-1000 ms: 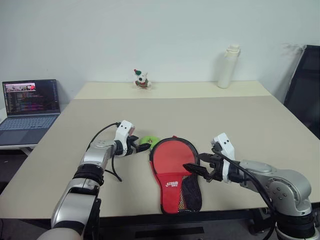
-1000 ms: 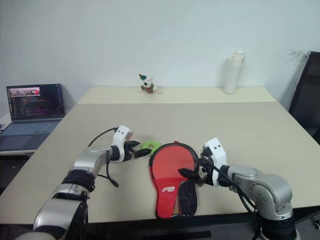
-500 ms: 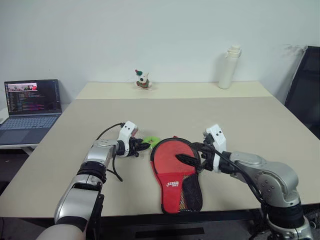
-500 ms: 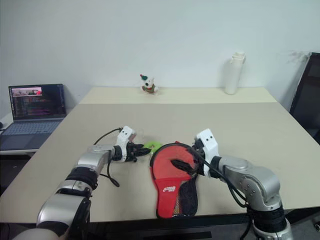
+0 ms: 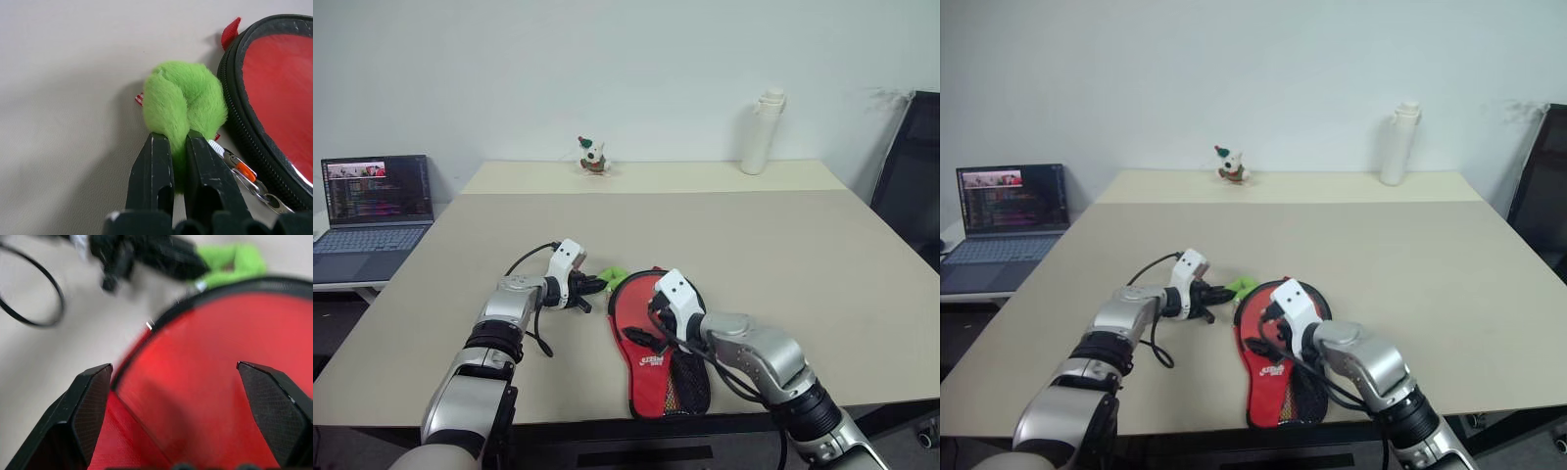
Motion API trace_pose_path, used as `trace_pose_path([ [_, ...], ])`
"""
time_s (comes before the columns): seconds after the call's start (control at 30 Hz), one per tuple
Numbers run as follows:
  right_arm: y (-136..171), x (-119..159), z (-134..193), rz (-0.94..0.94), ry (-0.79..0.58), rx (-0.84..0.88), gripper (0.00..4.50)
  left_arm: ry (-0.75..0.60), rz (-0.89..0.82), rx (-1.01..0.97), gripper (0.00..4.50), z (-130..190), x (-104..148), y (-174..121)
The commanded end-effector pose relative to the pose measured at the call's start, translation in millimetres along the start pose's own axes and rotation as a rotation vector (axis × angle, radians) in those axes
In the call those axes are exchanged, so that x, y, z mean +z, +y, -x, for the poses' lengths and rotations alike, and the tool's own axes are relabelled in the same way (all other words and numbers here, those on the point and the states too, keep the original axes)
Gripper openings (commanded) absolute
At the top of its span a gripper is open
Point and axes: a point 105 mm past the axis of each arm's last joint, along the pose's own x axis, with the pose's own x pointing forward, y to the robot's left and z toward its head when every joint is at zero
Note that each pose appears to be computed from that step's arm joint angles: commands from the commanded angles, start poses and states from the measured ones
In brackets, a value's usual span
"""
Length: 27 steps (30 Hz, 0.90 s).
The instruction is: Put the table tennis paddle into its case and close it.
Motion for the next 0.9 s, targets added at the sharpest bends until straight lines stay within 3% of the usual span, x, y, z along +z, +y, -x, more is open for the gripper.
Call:
trace_pose_path([
  [0.03, -1, -8, 0, 0.002, 0.015, -0.019, 4.5, -0.013, -0.045, 0.05, 0.01, -1, 12, 7],
  [0.6, -1, -41, -2, -0.068, 0.091, -0.037, 4.5, -0.09, -0.148, 0.247, 0.01, -22, 74, 20],
  [0.77, 3, -49, -5, -0.092, 0.11, -0.025, 4.5, -0.084, -0.241, 0.279, 0.01, -34, 90, 12],
  [0.9, 17, -64, -5, -0.106, 0.147, 0.022, 4.5, -0.068, -0.416, 0.325, 0.01, -47, 107, 0],
])
